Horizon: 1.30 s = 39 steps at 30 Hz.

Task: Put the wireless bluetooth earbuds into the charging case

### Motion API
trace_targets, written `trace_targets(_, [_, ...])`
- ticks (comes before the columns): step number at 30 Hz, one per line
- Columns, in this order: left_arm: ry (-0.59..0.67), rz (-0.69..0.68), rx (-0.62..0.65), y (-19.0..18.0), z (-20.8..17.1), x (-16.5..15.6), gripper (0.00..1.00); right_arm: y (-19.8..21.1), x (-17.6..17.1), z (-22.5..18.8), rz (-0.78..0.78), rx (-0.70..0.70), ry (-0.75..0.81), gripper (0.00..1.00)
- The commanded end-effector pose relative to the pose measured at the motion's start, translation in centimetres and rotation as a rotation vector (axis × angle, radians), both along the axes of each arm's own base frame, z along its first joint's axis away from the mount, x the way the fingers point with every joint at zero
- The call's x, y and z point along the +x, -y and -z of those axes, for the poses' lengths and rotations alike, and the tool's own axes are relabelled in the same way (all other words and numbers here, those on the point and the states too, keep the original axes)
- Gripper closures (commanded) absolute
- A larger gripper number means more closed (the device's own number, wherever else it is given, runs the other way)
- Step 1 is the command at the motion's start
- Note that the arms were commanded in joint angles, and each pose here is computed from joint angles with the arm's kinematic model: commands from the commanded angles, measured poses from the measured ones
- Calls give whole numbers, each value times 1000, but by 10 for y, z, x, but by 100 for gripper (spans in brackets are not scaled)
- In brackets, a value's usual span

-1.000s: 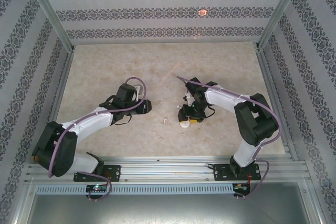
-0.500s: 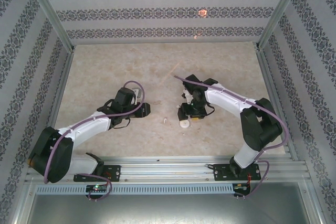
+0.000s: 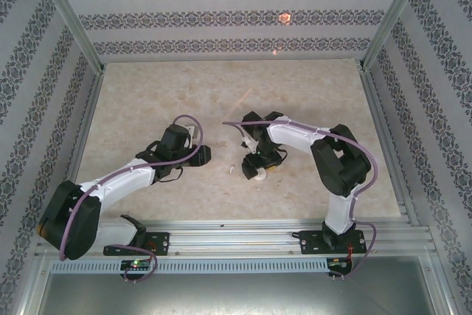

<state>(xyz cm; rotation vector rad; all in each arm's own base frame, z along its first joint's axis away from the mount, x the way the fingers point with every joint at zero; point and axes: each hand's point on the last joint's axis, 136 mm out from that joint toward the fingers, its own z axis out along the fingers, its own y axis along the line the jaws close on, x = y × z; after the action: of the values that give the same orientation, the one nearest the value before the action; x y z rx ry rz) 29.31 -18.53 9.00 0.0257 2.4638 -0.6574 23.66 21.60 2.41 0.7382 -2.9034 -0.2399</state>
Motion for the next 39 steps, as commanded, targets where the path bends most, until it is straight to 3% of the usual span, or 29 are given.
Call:
trace_targets(1, [3,-9,4,-1,1,-4,52,-1,1,6,-79,-37,7,24])
trace_targets(5, [4,-7,8,-1,1,-3,52,-2,0,14,-76,-60,-5,27])
trace_targets(9, [19,3,23,-1,-4,-1,52,1,-6,16,-54,-80,-23,37])
trace_targets(13, [69,25,29,0,-14,4,52,6,-11,12,-14,-98,-19,48])
trace_targets(17, [139,64,-22,9,-29,6,53,9,-7,-6,67,-75,24,51])
trace_targets(25, [433,301,-179,60,-101,-9,51,-2,24,-97,351,214,183,54])
trace_targets(34, [865,456,-108,130,-150,-46,43,-8,39,-215,558,612,395,58])
trace_targets(39, [922,456,-212,156,-165,-40,43,-18,31,-240,568,714,371,57])
